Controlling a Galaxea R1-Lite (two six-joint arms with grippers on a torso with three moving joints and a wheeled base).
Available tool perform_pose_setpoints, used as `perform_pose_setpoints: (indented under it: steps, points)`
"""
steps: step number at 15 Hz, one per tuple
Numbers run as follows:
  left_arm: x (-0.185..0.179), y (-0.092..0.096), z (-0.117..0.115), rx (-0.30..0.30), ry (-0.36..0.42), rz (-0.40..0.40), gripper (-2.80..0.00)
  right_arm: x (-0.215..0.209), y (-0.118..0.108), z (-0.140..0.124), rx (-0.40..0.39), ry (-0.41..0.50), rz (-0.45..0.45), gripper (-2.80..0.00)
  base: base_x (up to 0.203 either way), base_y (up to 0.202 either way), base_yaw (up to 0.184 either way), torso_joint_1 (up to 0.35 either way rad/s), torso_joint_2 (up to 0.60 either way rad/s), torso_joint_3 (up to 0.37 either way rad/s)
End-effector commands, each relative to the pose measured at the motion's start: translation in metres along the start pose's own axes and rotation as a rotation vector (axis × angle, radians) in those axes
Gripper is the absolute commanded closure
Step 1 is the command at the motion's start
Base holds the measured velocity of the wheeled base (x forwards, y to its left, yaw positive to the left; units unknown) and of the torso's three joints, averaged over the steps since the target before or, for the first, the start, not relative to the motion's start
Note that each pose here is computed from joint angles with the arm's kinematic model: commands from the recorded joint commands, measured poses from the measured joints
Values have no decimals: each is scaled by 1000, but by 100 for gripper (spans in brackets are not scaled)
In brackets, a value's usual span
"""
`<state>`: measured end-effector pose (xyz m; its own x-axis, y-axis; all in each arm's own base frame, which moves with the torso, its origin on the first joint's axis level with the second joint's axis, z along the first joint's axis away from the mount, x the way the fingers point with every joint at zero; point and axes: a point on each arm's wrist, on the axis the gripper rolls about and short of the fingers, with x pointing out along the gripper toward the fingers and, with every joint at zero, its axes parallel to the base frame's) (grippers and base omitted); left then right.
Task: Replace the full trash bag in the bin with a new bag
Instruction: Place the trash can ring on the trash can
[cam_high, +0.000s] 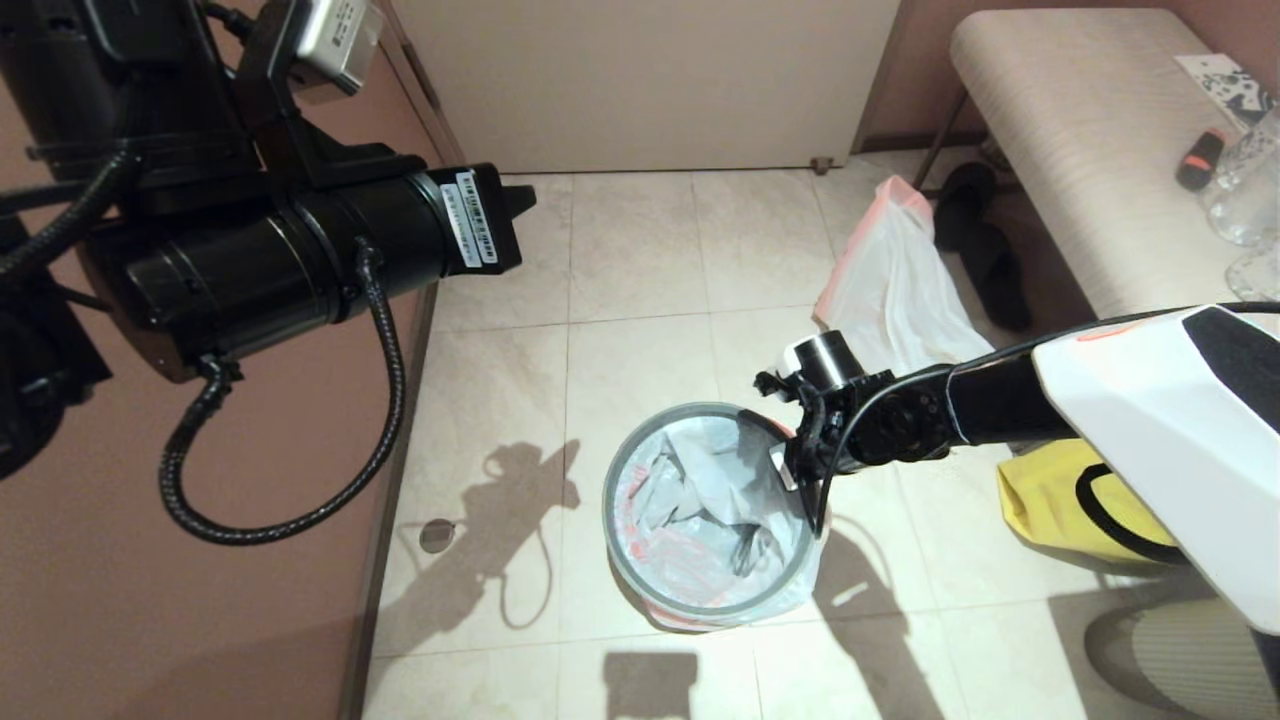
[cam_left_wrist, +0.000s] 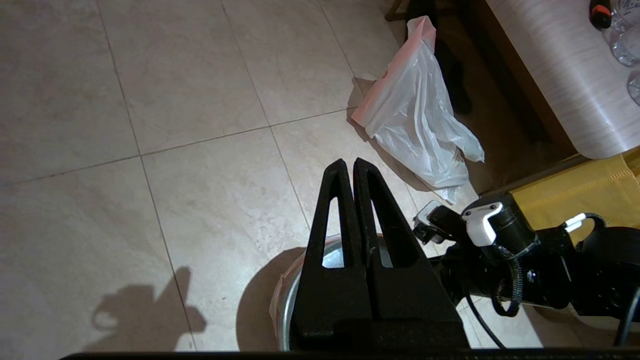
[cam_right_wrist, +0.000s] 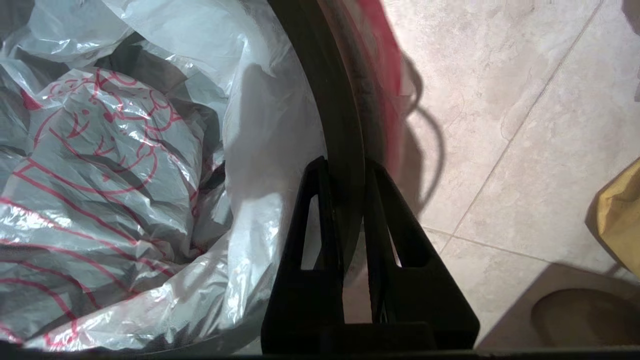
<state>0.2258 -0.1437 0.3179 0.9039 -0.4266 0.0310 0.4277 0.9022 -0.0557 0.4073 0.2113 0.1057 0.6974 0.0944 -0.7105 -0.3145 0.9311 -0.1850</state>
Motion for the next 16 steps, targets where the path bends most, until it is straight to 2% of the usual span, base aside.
perform_pose_setpoints:
  steps: [1,5,10,13,16]
  points:
    - [0,0,0,-1,-3,2,0,9,4,0,-7,19,0,0,0,0,0,0,0,0]
    - [0,1,1,-1,-4,4,0,13,6,-1,-33,26,-27,0,0,0,0,0,0,0]
    - [0,1,1,-1,-6,5,0,-28,9,16,-34,-47,-11,0,0,0,0,0,0,0]
    - [0,3,3,-2,-12,11,0,-46,7,9,-44,-18,-27,0,0,0,0,0,0,0]
    - [1,3,2,-1,-9,13,0,-43,-1,6,-31,-2,-50,0,0,0,0,0,0,0]
